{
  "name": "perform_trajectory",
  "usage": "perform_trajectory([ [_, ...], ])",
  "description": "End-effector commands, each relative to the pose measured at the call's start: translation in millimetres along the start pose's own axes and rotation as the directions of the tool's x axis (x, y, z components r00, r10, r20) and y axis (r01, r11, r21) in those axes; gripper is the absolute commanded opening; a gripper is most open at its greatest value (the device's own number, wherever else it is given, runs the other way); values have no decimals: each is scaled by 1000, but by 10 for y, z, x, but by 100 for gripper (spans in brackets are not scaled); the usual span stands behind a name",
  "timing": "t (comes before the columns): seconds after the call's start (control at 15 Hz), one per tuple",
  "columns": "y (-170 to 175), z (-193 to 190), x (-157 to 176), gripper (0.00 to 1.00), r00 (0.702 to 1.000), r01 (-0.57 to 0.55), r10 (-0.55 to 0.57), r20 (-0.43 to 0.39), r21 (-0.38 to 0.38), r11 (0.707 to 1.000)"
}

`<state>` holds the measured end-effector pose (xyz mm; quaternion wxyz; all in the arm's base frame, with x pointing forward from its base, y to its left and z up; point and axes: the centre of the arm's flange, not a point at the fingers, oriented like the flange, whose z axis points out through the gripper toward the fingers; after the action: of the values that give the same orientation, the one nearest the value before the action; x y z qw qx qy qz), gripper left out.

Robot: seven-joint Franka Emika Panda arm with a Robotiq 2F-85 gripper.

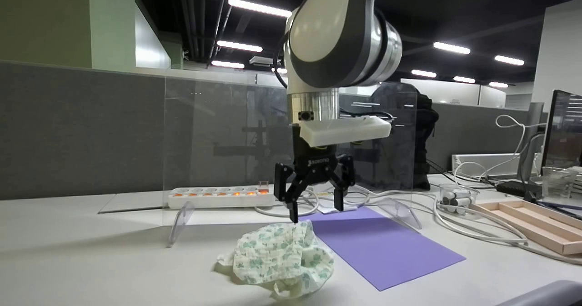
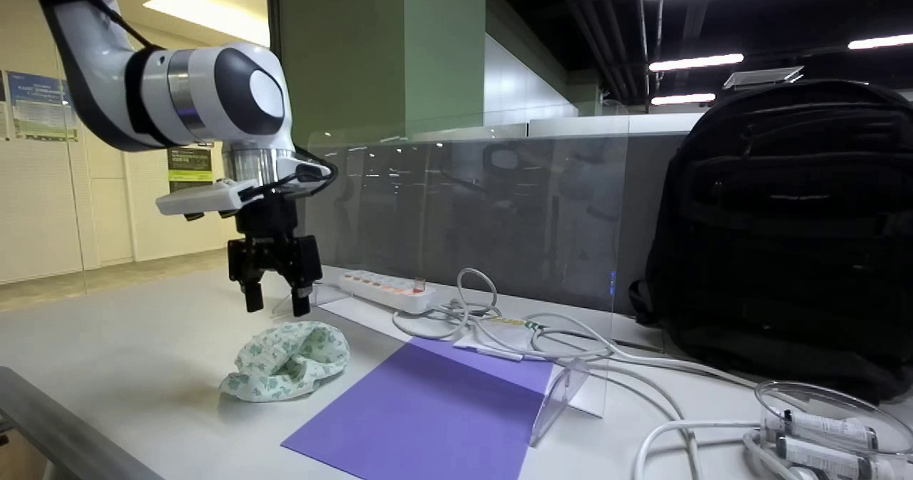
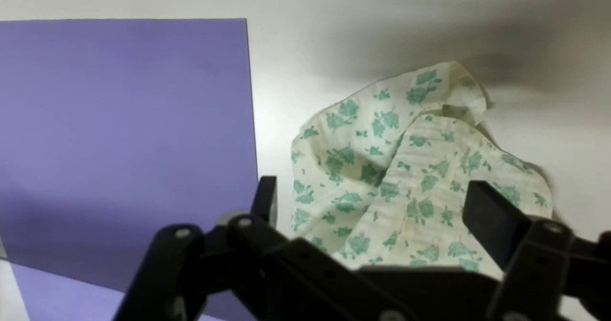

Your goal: Pick the cloth and hang it on the object

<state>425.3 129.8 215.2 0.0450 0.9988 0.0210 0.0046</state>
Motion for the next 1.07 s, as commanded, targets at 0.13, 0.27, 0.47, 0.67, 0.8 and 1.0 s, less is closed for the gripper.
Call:
perform_trajectory([
  [0.13,-102,301,-42,100,998,-56,54,43,52,997],
  [0.27,-89,375,-16,100,996,-72,68,49,78,994],
  [0.47,-57,474,13,100,995,-84,79,57,99,992],
  [0.67,-6,564,55,100,995,-88,82,57,102,991],
  [0.8,10,608,89,100,996,-84,79,45,103,991],
  [1.0,-59,656,111,100,998,-60,58,27,100,993],
])
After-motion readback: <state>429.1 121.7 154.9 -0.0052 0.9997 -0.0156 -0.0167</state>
